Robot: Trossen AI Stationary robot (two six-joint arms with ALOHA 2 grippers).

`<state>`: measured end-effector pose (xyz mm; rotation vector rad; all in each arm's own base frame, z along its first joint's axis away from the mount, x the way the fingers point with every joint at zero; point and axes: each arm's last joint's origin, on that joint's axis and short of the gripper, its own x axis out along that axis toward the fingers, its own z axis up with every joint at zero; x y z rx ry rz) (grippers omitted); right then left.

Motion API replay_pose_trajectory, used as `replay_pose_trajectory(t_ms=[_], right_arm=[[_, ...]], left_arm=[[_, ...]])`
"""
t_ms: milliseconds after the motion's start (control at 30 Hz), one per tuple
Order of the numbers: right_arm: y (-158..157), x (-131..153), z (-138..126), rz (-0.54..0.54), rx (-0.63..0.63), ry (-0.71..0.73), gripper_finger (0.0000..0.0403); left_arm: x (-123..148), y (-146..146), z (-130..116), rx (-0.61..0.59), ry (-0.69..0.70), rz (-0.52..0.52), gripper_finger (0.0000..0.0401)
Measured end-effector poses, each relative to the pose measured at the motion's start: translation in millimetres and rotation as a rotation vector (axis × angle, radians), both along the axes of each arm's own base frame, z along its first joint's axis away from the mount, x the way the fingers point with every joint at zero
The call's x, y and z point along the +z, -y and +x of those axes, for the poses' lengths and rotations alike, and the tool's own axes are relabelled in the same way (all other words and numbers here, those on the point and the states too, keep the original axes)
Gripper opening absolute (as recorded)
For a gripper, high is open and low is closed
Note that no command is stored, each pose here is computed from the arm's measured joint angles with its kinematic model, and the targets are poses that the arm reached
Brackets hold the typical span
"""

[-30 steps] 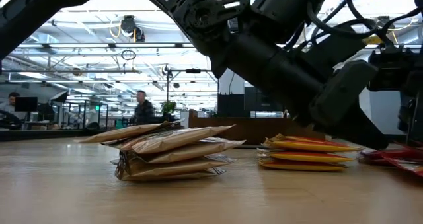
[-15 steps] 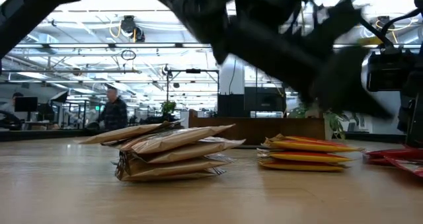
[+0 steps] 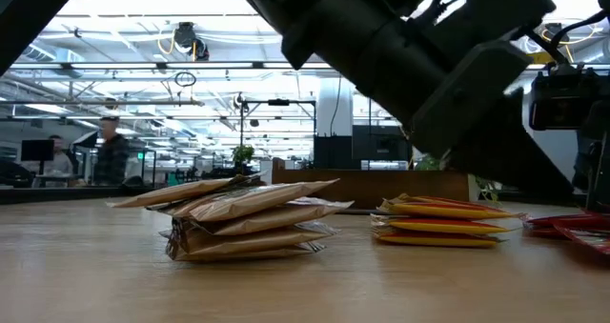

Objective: Pick & Place Tea
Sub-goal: Put the red tea bag into the left section of the wooden organiser

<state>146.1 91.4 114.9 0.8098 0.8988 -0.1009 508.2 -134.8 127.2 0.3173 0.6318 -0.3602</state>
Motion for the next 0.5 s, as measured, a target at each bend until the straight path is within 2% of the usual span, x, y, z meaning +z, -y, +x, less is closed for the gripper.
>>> replay_pose_trajectory(t_ms=[200, 333, 500], right_arm=[[-1, 0, 0, 0.033, 0.029, -0.016, 0.0126], [-2, 1, 0, 0.035, 0.032, -0.008, 0.0126], [-2, 2, 1, 0.043, 0.035, 0.007, 0.0126]], left_arm=[[0, -8, 3, 0.0, -0.002, -0.027, 0.0009], [-13, -11, 6, -0.02, -0.014, -0.072, 0.0004], [-15, -16, 9, -0.016, 0.005, -0.105, 0.0009]])
